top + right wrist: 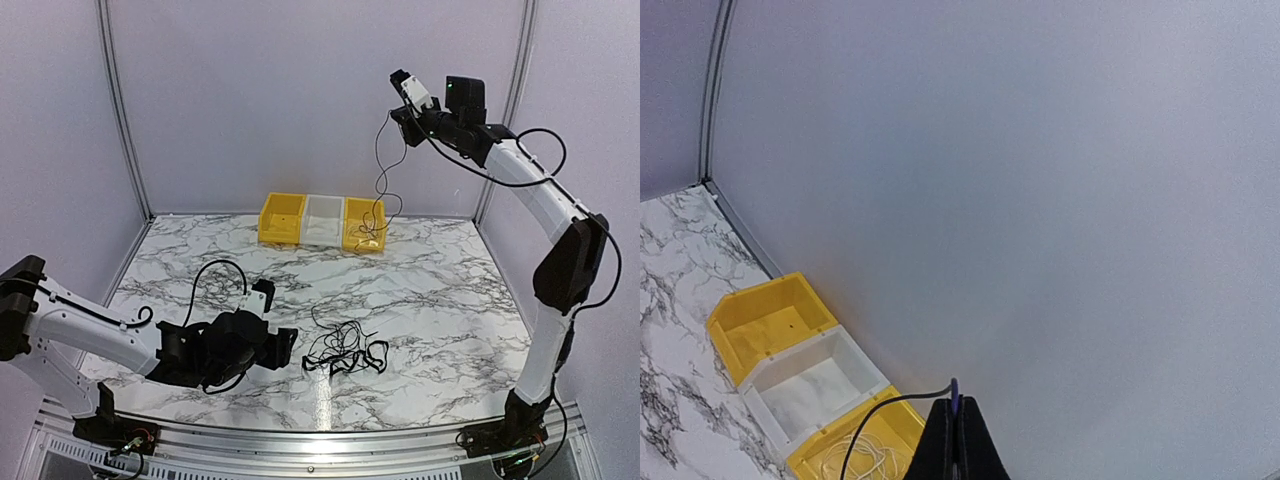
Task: Untangle the cables
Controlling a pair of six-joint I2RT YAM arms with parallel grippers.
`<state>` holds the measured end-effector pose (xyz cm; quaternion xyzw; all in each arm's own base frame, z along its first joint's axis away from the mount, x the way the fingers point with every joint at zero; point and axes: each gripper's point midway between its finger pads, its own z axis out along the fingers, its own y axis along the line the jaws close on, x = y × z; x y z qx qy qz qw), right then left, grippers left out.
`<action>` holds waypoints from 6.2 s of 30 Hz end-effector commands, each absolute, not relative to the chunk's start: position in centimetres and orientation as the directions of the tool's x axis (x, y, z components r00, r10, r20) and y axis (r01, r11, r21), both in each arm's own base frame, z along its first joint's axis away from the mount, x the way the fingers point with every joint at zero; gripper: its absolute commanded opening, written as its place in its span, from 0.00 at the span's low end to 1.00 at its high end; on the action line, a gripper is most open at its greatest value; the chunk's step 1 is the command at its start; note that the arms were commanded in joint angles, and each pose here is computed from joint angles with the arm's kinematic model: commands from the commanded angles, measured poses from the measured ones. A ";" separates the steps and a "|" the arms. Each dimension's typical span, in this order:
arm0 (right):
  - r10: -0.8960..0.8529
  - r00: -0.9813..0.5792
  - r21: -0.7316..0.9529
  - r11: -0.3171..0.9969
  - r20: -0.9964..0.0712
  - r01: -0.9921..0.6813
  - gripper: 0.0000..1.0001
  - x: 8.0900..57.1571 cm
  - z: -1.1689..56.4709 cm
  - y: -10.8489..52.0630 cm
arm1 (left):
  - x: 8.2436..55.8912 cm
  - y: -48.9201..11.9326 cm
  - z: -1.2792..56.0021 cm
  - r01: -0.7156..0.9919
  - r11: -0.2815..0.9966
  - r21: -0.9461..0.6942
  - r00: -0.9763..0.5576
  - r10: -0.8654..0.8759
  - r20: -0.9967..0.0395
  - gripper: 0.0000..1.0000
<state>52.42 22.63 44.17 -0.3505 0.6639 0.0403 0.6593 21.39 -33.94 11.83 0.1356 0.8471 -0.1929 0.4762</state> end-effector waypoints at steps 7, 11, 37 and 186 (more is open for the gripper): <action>-0.351 0.102 -0.355 0.804 -0.931 -0.477 0.00 57.1 43.6 21.1 | 21.6 -32.2 10.8 0.393 0.916 -0.084 -0.484 0.129 -0.865 0.71; -0.336 0.101 -0.341 0.803 -0.937 -0.489 0.00 57.7 43.0 21.5 | 21.7 -32.1 10.3 0.389 0.919 -0.069 -0.487 0.141 -0.862 0.71; -0.382 0.444 -0.563 0.718 -0.810 -0.409 0.00 54.2 49.9 30.8 | 21.7 -31.7 9.8 0.358 0.932 -0.062 -0.513 0.141 -0.847 0.71; -0.440 -0.276 0.038 0.477 -0.855 -0.878 0.57 34.8 16.8 23.1 | 59.6 -39.1 12.5 0.248 0.963 -0.106 -0.438 0.014 -0.899 0.11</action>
